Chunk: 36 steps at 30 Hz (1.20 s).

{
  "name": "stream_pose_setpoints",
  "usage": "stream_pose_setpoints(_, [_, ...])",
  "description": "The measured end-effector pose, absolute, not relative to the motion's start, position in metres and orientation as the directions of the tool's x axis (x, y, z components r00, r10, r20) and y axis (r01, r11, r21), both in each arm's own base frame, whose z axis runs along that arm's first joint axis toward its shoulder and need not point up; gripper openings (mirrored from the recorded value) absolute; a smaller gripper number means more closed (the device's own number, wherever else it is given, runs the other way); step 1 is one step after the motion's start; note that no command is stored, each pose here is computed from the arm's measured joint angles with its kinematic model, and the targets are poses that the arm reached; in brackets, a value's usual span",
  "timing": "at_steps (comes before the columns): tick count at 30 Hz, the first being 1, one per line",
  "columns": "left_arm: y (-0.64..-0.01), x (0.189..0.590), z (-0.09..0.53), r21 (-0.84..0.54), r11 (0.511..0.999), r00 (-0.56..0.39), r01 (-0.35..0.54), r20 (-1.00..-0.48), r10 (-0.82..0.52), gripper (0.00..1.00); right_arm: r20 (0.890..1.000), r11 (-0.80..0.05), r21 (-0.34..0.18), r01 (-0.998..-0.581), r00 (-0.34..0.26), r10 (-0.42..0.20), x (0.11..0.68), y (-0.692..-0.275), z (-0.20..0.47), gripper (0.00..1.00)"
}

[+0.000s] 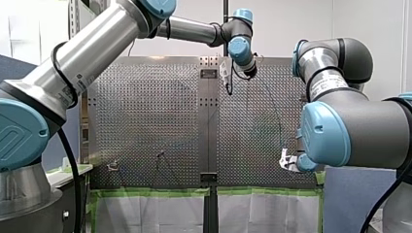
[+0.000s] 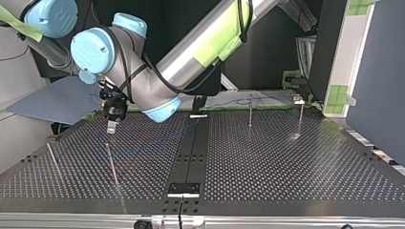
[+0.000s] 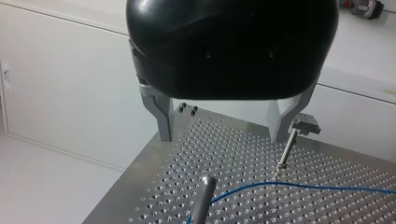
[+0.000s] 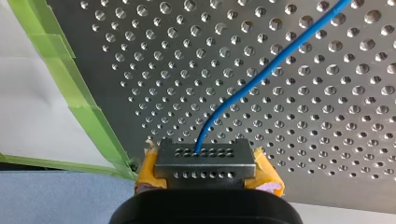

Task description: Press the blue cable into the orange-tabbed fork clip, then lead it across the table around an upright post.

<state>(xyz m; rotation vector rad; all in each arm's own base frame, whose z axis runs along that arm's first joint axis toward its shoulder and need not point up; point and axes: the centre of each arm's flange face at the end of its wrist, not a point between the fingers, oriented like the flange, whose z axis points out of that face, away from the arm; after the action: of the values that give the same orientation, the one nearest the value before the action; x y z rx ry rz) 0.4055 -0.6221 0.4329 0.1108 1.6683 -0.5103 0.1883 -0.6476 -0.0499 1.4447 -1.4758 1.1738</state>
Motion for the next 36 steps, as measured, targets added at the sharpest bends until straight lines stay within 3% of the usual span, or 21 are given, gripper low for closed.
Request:
stream_pose_setpoints(16, [-0.579, 0.424, 0.462, -0.345, 0.861, -0.144, 0.375, -0.939, -0.313, 0.98, 0.947, -0.057, -0.107, -0.993, -0.084, -0.31, 0.188, -0.647, -0.05, 0.0])
stream_pose_setpoints(26, [-0.52, 0.457, 0.493, -0.357, 0.875, -0.04, 0.326, -0.93, -0.365, 0.98, 0.947, -0.064, -0.106, -0.992, -0.081, -0.312, 0.192, -0.646, -0.05, 0.0])
stream_pose_setpoints(36, [-0.493, 0.444, 0.519, -0.389, 0.861, 0.035, 0.329, -0.906, -0.422, 0.98, 0.947, -0.069, -0.103, -0.992, -0.077, -0.312, 0.195, -0.645, -0.049, 0.0])
